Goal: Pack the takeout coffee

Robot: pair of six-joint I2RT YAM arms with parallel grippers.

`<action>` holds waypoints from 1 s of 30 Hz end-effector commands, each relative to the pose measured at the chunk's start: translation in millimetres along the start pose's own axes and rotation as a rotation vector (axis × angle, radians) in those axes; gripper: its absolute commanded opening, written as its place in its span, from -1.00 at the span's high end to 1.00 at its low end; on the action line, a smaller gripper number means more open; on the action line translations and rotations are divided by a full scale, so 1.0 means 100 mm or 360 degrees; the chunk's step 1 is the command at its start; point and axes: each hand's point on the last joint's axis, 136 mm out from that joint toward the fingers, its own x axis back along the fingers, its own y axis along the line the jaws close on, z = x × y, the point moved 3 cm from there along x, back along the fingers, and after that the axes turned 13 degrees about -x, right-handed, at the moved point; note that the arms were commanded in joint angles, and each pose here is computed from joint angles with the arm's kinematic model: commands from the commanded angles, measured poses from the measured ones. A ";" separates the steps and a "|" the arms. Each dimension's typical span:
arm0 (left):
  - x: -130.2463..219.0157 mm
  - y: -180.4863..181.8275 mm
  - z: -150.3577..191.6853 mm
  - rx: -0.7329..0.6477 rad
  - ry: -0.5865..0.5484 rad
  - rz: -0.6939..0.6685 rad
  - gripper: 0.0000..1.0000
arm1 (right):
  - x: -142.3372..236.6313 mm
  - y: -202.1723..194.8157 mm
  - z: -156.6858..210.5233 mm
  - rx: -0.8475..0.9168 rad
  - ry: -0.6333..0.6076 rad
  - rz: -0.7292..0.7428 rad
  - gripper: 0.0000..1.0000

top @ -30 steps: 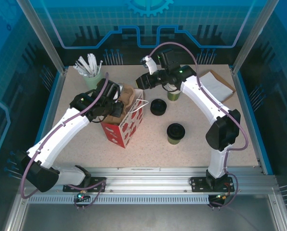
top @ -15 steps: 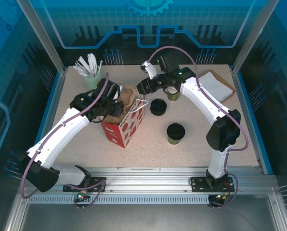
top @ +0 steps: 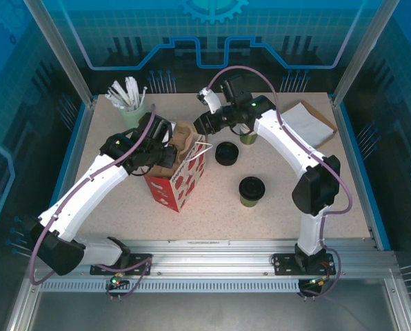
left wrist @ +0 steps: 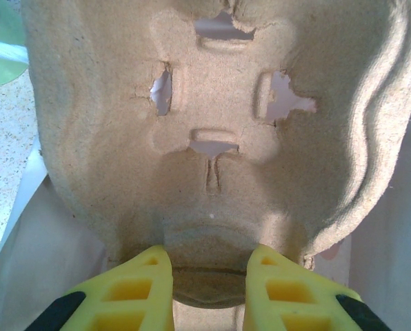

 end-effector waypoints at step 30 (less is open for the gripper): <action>-0.06 -0.06 0.18 -0.0029 0.0199 0.0112 0.54 | 0.02 0.08 -0.08 -0.0005 -0.0134 0.0057 0.63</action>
